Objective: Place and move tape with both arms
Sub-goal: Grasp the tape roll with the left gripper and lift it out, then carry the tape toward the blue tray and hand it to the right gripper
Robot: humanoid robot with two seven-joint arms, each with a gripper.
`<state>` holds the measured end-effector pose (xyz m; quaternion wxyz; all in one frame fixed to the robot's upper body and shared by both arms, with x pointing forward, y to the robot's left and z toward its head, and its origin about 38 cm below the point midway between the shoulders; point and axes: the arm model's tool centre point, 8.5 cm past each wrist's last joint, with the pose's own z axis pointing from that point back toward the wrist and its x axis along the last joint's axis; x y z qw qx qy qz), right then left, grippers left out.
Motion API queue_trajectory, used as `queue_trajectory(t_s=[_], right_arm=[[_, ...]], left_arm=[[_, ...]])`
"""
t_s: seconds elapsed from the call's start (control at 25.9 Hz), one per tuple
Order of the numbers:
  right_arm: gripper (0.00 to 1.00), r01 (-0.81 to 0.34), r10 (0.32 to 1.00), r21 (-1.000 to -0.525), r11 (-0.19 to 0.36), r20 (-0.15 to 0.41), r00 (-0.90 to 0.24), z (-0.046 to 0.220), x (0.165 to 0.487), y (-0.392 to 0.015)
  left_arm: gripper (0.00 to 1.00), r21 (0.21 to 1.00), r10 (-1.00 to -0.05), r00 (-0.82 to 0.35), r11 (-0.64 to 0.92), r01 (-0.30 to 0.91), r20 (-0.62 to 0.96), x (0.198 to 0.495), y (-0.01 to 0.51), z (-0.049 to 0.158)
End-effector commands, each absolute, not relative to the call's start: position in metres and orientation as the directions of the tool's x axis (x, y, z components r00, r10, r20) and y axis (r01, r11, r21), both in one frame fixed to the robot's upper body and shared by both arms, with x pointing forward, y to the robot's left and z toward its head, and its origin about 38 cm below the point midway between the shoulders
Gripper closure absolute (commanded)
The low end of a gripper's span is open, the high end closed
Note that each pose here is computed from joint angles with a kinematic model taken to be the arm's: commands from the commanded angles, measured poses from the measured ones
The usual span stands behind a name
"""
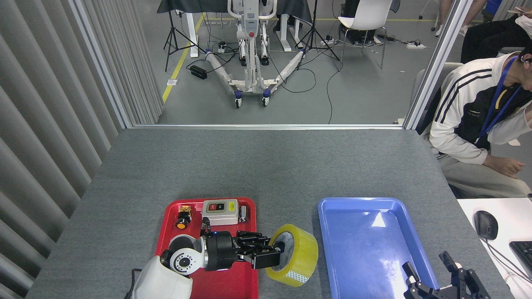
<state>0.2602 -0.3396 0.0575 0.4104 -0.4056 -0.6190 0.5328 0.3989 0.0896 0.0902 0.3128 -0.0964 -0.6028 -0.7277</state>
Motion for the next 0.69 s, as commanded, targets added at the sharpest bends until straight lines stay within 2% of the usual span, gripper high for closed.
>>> queue_trajectory(t_s=[0.0, 0.31, 0.46, 0.66], right_arm=[[0.00, 0.047, 0.848, -0.986, 0.160, 0.113, -0.517, 0.059, 0.246, -0.323], [0.00, -0.010, 0.716, -0.980, 0.197, 0.151, -0.682, 0.054, 0.244, -0.264], [0.00, -0.009, 0.640, -0.978, 0.211, 0.145, -0.754, 0.060, 0.246, -0.228], [0.00, -0.007, 0.560, -0.983, 0.182, 0.110, -0.821, 0.060, 0.241, -0.193]], left_arm=[[1.00, 0.819, -0.313, -0.790, -0.063, 0.571, 0.527, 0.397, 0.076, 0.093], [1.00, 0.833, -0.253, -0.824, -0.105, 0.543, 0.506, 0.386, 0.051, 0.100], [1.00, 0.840, -0.227, -0.837, -0.115, 0.531, 0.498, 0.381, 0.039, 0.104], [1.00, 0.840, -0.218, -0.840, -0.122, 0.529, 0.497, 0.380, 0.036, 0.104]])
